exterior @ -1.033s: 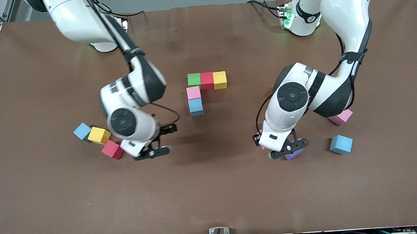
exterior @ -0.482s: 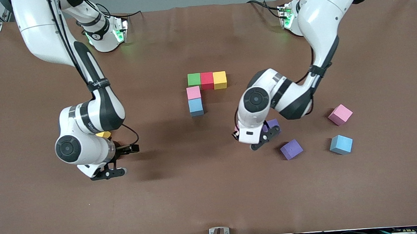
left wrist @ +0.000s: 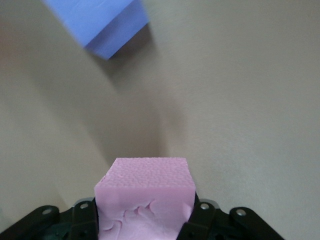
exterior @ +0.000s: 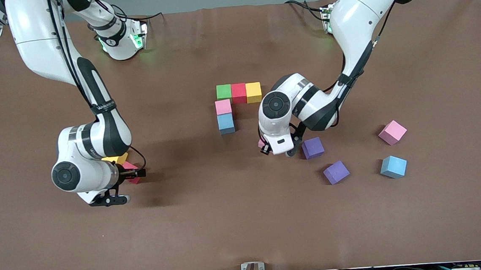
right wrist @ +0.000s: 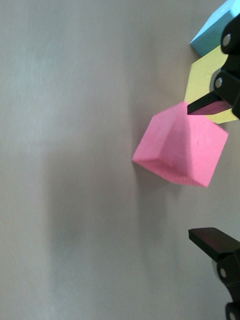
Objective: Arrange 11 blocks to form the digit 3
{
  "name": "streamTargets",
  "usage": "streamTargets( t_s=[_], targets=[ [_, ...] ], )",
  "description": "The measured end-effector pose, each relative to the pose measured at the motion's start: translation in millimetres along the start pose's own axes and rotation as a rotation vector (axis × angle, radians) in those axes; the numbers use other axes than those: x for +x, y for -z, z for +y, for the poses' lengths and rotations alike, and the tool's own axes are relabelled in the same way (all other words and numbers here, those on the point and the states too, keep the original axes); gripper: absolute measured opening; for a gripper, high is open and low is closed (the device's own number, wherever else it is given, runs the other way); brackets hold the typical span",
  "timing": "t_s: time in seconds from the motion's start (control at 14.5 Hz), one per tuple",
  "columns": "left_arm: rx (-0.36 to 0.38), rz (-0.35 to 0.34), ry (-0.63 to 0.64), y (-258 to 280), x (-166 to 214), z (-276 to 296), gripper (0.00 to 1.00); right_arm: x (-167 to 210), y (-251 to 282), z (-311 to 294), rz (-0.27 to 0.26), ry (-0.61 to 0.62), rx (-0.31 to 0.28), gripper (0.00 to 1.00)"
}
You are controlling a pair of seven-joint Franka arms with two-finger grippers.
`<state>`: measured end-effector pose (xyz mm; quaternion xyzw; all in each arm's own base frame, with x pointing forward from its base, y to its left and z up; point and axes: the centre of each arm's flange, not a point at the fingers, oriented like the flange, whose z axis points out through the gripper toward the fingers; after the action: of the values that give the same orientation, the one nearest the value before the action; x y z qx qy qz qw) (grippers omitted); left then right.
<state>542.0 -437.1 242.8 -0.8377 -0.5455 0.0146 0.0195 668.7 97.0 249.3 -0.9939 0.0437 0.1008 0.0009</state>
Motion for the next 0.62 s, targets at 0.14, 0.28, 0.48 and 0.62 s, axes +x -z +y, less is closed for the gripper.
streamTargets(
  t_s=[0.14, 0.28, 0.48, 0.62],
  targets=[
    [-0.006, -0.010, 0.121, -9.7, -5.6, -5.7, 0.57, -2.0, 0.7, 5.8, -0.003, -0.165, 0.000, 0.98],
    [-0.003, -0.013, 0.221, -17.2, -13.7, -12.1, 0.57, -4.9, -3.9, 7.1, -0.014, -0.310, -0.004, 0.98],
    [0.000, -0.012, 0.324, -20.0, -35.1, -20.3, 0.57, -10.5, -20.3, 12.0, -0.005, -0.405, -0.004, 0.98],
    [0.002, -0.010, 0.391, -20.9, -49.7, -25.8, 0.57, -15.6, -30.4, 16.3, 0.024, -0.446, 0.005, 0.98]
  ],
)
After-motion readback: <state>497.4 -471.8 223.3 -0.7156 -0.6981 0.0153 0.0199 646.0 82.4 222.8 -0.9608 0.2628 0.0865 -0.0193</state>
